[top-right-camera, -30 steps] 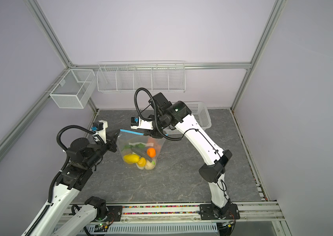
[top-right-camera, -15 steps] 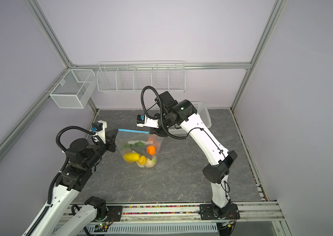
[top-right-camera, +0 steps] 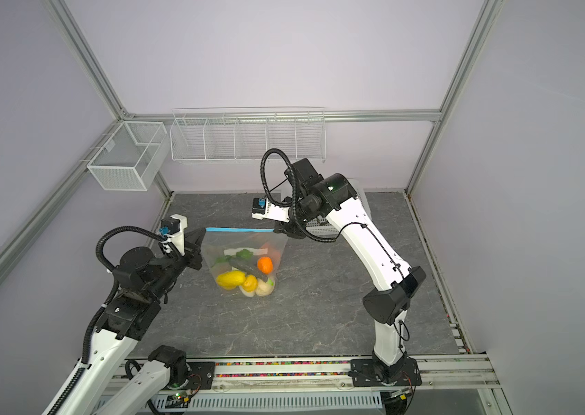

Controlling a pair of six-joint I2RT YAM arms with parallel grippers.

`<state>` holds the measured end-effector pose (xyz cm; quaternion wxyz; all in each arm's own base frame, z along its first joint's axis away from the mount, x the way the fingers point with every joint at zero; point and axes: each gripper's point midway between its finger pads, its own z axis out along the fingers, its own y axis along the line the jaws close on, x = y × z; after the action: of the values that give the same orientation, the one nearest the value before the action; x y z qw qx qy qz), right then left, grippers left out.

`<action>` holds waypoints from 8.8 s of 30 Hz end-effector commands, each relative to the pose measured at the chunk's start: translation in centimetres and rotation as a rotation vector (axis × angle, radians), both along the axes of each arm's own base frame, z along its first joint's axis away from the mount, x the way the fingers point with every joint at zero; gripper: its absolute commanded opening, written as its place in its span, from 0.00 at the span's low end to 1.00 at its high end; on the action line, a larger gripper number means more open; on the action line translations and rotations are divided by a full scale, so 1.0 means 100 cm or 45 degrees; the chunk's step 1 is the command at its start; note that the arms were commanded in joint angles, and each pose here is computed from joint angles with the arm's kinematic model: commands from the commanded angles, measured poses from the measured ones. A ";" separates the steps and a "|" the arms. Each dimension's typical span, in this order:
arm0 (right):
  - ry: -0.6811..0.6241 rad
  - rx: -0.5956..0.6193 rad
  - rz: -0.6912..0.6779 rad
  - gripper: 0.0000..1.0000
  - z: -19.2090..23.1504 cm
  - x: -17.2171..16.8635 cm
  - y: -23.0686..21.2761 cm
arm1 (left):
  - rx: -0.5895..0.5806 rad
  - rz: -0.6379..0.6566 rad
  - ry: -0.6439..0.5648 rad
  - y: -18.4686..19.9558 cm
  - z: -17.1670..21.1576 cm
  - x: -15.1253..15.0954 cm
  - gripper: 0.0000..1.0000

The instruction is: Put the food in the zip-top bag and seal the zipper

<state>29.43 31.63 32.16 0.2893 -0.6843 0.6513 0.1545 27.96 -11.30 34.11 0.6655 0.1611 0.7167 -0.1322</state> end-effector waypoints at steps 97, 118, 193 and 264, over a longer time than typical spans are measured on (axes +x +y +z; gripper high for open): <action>0.086 0.210 -0.352 0.06 -0.074 0.059 0.031 | -0.170 0.477 0.648 0.057 -0.126 0.075 0.00; 0.236 0.124 -0.512 0.08 -0.177 0.166 0.025 | -0.060 0.506 1.053 0.039 -0.243 0.179 0.00; 0.597 0.284 -0.656 0.45 -0.262 0.000 0.051 | -0.455 0.316 1.142 -0.033 -0.244 0.007 0.81; 0.044 0.609 -0.524 0.32 -0.216 0.048 0.083 | -0.276 0.240 1.220 -0.061 -0.244 0.001 0.61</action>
<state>33.63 39.59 10.91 0.4478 -0.4313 0.7321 0.2783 26.77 -17.71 8.58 0.2677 -0.0473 0.9366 -0.2210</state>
